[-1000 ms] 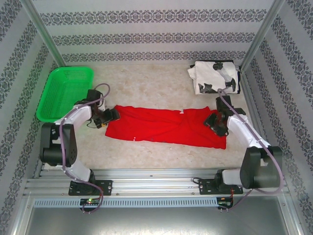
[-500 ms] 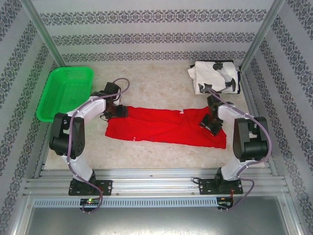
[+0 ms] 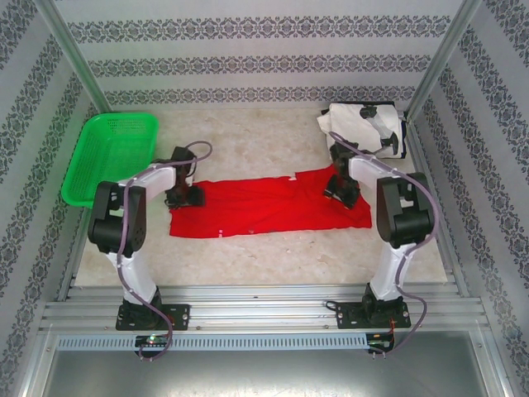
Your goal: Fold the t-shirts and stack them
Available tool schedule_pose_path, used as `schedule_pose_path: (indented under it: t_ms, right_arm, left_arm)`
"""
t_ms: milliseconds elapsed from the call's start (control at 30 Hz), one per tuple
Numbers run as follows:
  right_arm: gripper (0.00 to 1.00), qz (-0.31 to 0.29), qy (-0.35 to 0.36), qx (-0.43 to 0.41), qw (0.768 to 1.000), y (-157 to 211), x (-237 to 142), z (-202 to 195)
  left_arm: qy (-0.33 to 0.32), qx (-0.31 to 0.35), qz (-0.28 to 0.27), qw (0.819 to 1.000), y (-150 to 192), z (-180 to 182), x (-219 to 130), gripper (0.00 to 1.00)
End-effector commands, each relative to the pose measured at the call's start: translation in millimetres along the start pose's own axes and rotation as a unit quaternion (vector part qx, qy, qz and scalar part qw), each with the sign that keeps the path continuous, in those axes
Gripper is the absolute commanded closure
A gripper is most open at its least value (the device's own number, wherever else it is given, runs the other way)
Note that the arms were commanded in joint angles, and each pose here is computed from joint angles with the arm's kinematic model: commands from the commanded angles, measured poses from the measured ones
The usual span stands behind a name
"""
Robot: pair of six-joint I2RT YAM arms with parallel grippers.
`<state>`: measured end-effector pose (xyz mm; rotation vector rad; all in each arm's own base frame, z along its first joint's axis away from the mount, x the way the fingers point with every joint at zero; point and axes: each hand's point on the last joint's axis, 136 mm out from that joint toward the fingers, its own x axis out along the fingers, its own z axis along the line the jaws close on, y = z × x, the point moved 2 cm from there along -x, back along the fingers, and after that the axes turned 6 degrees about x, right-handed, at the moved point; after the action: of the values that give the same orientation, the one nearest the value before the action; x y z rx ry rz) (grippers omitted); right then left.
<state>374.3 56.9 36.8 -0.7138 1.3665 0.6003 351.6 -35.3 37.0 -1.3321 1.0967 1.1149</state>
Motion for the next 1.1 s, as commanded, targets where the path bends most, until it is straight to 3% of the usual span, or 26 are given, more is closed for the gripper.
schedule_pose_path:
  t_ms: [0,233,367,467,567,633,733,833,1067]
  right_arm:
    - [0.43,-0.005,0.004,-0.031,0.999,-8.9,4.1,32.8]
    - [0.42,-0.014,-0.029,-0.071,0.997,-41.4,7.8,120.0]
    - [0.42,-0.031,-0.085,-0.081,0.993,-58.9,1.0,168.7]
    - [0.41,-0.059,-0.136,-0.079,0.986,-74.4,-26.9,195.0]
    - [0.38,-0.096,-0.193,-0.096,0.972,-82.2,-78.6,211.8]
    - [0.35,-0.115,-0.221,-0.114,0.962,-78.3,-116.7,214.9]
    - [0.31,-0.122,-0.242,-0.131,0.954,-61.5,-161.1,203.1]
    - [0.27,-0.123,-0.228,-0.13,0.957,-39.6,-177.7,176.6]
    - [0.26,-0.094,-0.19,-0.078,0.974,0.5,-124.8,126.5]
  left_arm:
    - [-0.011,-0.045,0.094,0.995,56.4,32.1,11.7,0.35]
    - [0.014,-0.081,0.124,0.989,92.8,32.0,5.7,0.35]
    - [0.032,-0.1,0.132,0.986,106.6,32.1,-1.1,0.35]
    - [0.049,-0.109,0.111,0.987,97.0,30.0,-22.5,0.33]
    - [0.093,-0.126,0.06,0.986,72.7,17.1,-56.1,0.3]
    - [0.126,-0.13,0.011,0.983,50.7,5.8,-83.3,0.32]
    - [0.151,-0.105,-0.052,0.982,15.3,-9.9,-119.3,0.28]
    - [0.148,-0.05,-0.08,0.985,-13.9,-24.4,-130.8,0.26]
    - [0.116,0.05,-0.075,0.989,-49.0,-42.3,-93.6,0.33]
